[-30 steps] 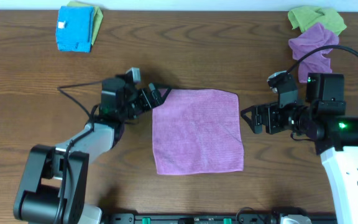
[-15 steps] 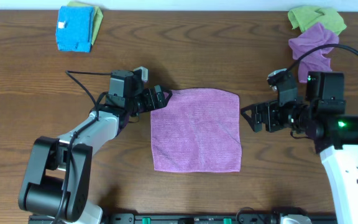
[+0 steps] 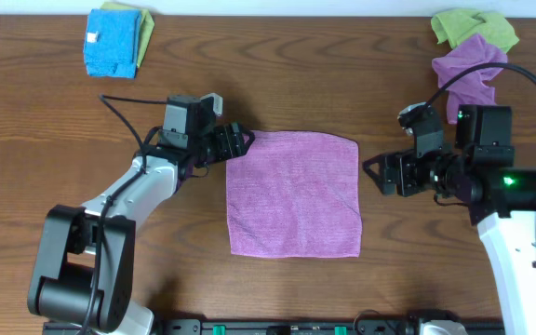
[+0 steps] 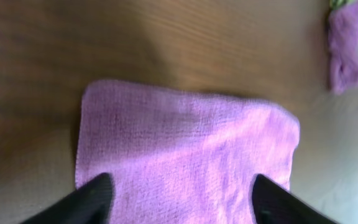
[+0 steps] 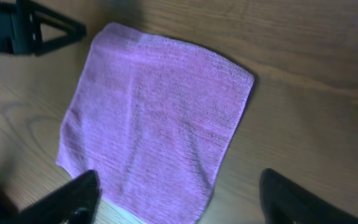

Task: Fold the cloth

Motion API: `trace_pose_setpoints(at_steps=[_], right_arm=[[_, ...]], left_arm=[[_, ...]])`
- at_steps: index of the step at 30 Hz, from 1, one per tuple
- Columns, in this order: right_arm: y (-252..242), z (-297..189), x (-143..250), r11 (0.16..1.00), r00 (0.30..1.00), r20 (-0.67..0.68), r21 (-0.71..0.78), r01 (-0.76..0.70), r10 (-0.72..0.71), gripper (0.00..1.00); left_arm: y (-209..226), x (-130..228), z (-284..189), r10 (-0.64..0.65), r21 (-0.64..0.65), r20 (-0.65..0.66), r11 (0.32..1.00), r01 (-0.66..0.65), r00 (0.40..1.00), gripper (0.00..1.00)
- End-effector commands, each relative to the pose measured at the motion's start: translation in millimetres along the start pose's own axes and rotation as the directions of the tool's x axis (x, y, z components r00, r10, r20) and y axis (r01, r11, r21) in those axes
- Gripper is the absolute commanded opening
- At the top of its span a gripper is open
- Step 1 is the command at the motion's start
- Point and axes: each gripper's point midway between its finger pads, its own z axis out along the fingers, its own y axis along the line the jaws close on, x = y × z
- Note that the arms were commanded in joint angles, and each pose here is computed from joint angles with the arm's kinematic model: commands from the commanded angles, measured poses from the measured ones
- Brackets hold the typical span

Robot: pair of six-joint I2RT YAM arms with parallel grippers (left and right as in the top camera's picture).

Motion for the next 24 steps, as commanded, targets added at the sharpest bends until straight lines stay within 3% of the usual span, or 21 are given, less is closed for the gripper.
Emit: trace_pose_setpoints(at_steps=[1, 3, 4, 10, 15, 19, 24], right_arm=[[-9.2, -1.9, -4.3, 0.999, 1.000, 0.003, 0.047, 0.002, -0.002, 0.19], [-11.1, 0.2, -3.4, 0.999, 1.000, -0.006, 0.053, -0.003, 0.003, 0.01], [-11.9, 2.1, -2.7, 0.999, 1.000, -0.012, 0.051, -0.006, 0.007, 0.01], [-18.9, 27.6, 5.9, 0.999, 0.996, -0.075, 0.038, -0.035, 0.037, 0.02], [-28.1, 68.2, 9.8, 0.998, 0.988, -0.143, 0.043, -0.045, 0.050, 0.01], [-46.4, 98.5, 9.3, 0.993, 0.982, -0.165, 0.096, -0.072, 0.087, 0.01], [-55.1, 136.3, 9.2, 0.994, 0.980, -0.180, 0.086, -0.066, 0.081, 0.01]], left_arm=[[-5.6, 10.1, -6.2, 0.018, 0.012, -0.057, 1.000, -0.017, 0.998, 0.48], [-0.9, 21.8, -9.5, -0.001, -0.012, -0.101, 1.000, 0.000, 0.995, 0.20], [1.3, 27.6, -11.1, -0.016, -0.025, -0.123, 1.000, 0.013, 0.992, 0.06], [16.0, 59.5, -18.5, -0.084, -0.118, -0.231, 0.991, 0.058, 0.969, 0.06], [6.7, 91.4, -17.3, -0.014, -0.169, -0.318, 0.985, -0.042, 0.948, 0.06], [8.1, 106.9, -22.4, 0.055, -0.296, -0.326, 0.942, -0.157, 0.944, 0.06], [28.8, 122.1, -44.5, 0.061, -0.490, -0.343, 0.840, -0.234, 0.937, 0.06]])
